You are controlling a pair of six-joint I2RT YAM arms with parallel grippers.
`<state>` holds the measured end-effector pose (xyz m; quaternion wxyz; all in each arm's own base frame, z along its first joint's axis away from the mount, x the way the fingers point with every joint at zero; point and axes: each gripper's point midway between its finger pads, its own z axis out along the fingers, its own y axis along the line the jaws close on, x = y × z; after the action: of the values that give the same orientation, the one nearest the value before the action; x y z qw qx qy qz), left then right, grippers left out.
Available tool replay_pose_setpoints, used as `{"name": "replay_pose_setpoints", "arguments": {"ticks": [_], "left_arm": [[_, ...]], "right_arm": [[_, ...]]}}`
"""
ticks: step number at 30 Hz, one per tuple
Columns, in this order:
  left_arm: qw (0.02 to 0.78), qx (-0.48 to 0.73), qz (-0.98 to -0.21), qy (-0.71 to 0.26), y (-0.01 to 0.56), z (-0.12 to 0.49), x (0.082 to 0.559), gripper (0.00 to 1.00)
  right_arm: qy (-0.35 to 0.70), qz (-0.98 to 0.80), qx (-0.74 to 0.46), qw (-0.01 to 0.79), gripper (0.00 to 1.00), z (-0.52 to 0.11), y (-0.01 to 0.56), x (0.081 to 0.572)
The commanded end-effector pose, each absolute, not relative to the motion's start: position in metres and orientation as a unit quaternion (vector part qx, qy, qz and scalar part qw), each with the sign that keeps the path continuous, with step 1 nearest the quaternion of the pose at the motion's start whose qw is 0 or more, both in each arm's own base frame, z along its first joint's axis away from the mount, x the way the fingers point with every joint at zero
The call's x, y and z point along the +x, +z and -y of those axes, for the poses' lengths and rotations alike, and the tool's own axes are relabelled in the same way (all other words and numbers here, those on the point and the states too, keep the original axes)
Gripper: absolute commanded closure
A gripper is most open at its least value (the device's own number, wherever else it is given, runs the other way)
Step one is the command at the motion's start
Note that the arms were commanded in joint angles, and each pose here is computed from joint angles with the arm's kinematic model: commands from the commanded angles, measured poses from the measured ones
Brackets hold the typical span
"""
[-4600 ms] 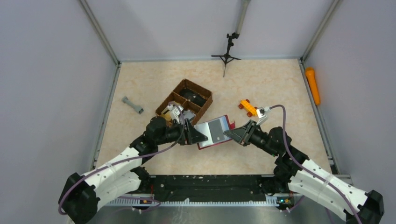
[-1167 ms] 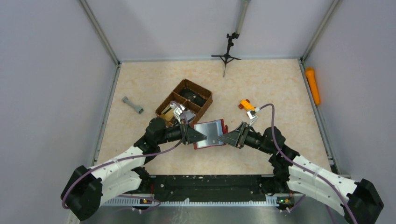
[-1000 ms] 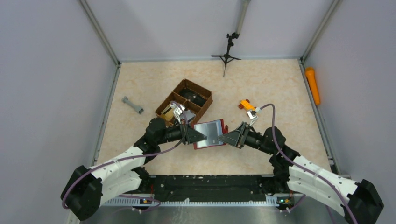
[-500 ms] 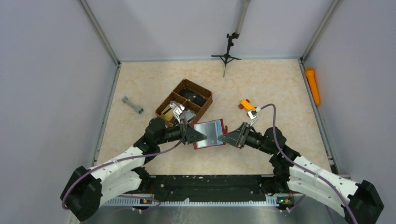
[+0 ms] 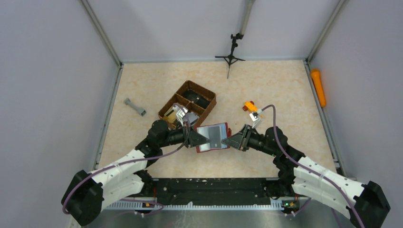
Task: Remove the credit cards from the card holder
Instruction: Remove the credit card from the card holder.
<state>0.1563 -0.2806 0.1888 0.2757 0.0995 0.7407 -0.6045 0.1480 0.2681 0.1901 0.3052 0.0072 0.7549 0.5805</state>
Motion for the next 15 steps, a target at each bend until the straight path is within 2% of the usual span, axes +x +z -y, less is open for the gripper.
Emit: {"name": "replay_pose_setpoints", "arguments": {"ticks": [1,6,11,15], "left_arm": [[0.303,0.142,-0.694,-0.637,0.228,0.287,0.152,1.00],[0.292,0.147,-0.703,-0.632,0.220,0.291,0.152,1.00],[0.282,0.155,-0.704,-0.633,0.218,0.297,0.150,1.00],[0.277,0.157,-0.707,-0.631,0.214,0.300,0.149,1.00]], "right_arm": [[0.560,-0.762,-0.007,0.324,0.81,-0.270,0.197,0.156],[0.576,-0.756,-0.018,0.312,0.70,-0.277,0.198,0.153],[0.587,-0.749,-0.024,0.305,0.64,-0.282,0.200,0.152],[0.588,-0.749,-0.026,0.303,0.54,-0.283,0.198,0.152]]}}
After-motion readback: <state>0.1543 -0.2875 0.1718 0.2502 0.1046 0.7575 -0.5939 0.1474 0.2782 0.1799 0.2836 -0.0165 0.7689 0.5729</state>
